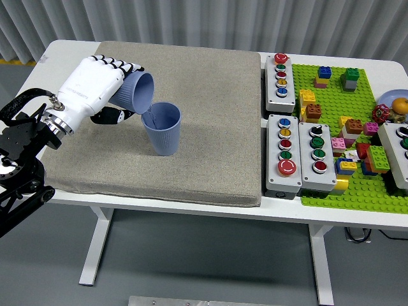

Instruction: Pick cup pour cup place

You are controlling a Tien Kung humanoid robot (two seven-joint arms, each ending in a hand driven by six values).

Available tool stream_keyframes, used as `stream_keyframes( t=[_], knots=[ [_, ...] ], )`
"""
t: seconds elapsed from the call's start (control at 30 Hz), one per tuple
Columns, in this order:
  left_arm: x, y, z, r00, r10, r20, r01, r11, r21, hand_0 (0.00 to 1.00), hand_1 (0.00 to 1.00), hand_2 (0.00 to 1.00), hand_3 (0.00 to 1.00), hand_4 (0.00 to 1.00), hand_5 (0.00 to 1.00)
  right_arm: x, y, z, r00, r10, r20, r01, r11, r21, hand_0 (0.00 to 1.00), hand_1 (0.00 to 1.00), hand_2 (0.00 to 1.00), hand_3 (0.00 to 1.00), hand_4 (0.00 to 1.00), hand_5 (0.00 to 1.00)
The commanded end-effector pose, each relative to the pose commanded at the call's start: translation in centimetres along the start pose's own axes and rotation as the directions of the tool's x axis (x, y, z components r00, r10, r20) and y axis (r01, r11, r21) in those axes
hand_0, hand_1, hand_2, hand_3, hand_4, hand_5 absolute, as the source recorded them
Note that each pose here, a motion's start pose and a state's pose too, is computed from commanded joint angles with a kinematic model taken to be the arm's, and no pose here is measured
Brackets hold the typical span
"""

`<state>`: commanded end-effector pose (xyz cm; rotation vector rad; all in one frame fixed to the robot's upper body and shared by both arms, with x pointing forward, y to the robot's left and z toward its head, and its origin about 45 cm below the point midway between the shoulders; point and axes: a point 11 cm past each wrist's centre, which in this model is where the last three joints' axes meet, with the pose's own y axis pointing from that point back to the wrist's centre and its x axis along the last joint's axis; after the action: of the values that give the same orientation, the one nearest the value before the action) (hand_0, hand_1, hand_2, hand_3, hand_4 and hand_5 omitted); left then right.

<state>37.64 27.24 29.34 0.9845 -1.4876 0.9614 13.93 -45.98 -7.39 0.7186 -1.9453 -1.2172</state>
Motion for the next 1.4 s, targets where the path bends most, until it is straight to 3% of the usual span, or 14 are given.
stream_keyframes(
  t=[1.4],
  knots=[
    [0.39,0.15,0.75,1.000,0.017,-0.002,-0.017,1.000,-0.022,0.613,0.595,0.642,0.588,0.717,0.107,-0.13,0.02,-0.01,1.000,0.000,-0.013,0.000,1.000,0.000,0.709,0.649,0.611,0.574,0.002,0.063]
  ],
)
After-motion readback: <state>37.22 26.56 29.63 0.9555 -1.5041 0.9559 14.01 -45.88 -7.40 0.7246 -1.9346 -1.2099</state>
